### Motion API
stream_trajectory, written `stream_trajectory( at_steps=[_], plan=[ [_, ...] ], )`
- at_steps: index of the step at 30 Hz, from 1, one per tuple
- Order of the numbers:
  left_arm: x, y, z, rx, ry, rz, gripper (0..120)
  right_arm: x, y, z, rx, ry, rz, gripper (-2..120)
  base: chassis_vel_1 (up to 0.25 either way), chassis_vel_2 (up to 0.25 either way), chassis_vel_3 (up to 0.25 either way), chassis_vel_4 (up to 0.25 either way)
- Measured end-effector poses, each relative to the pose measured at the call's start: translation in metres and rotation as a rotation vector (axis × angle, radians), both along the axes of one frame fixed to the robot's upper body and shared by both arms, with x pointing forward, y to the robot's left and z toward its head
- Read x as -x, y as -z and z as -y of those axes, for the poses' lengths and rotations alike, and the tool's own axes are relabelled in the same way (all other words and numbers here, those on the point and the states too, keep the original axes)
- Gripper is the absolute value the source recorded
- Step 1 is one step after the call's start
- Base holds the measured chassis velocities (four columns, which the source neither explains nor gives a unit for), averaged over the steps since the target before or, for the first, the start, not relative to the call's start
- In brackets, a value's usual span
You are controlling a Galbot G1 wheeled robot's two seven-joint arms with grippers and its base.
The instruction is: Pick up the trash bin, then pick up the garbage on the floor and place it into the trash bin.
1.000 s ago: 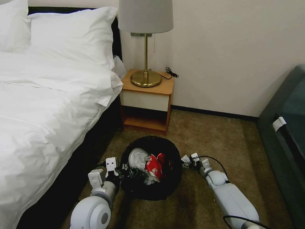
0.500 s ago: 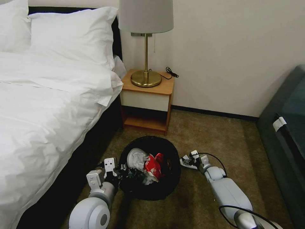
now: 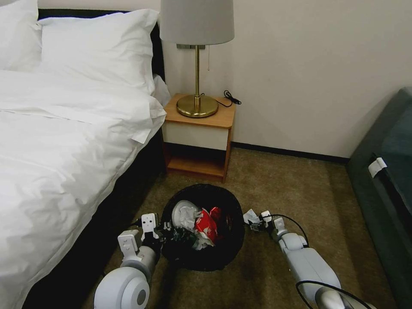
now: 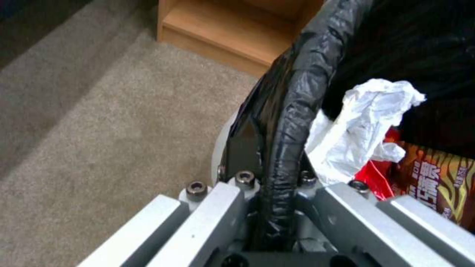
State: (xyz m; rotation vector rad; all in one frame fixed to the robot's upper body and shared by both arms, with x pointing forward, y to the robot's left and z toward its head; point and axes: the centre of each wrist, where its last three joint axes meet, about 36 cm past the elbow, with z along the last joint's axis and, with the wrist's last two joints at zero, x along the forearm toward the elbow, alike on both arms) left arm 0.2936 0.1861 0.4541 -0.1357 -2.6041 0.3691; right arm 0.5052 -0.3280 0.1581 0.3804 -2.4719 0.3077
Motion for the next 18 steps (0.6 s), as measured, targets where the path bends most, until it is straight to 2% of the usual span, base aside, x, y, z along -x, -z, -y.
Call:
stream_trajectory(
  at_steps=[8,10,13,15,16,18],
  plan=[
    [0.001,-0.002,0.0,0.0,0.001,0.008,0,0.001,0.004,0.001,-0.01,0.012,-0.012,99,0.0,0.0,0.0,0.0],
    [0.002,-0.001,0.001,-0.003,0.002,0.01,0,0.006,0.009,0.002,-0.02,0.004,-0.01,88,0.0,0.0,0.0,0.0],
    [0.002,-0.001,0.001,-0.003,0.003,0.011,0,0.007,0.009,0.002,-0.022,0.003,-0.01,86,0.0,0.0,0.0,0.0],
    [0.002,-0.002,0.001,-0.002,0.006,0.016,0,0.01,0.012,0.002,-0.028,0.002,-0.01,72,0.0,0.0,0.0,0.0],
    [0.002,-0.002,0.001,-0.002,0.006,0.016,0,0.01,0.012,0.002,-0.028,0.002,-0.01,72,0.0,0.0,0.0,0.0],
    [0.003,-0.002,0.001,-0.001,0.006,0.018,0,0.013,0.015,0.001,-0.032,0.004,-0.011,59,0.0,0.0,0.0,0.0]
  ],
)
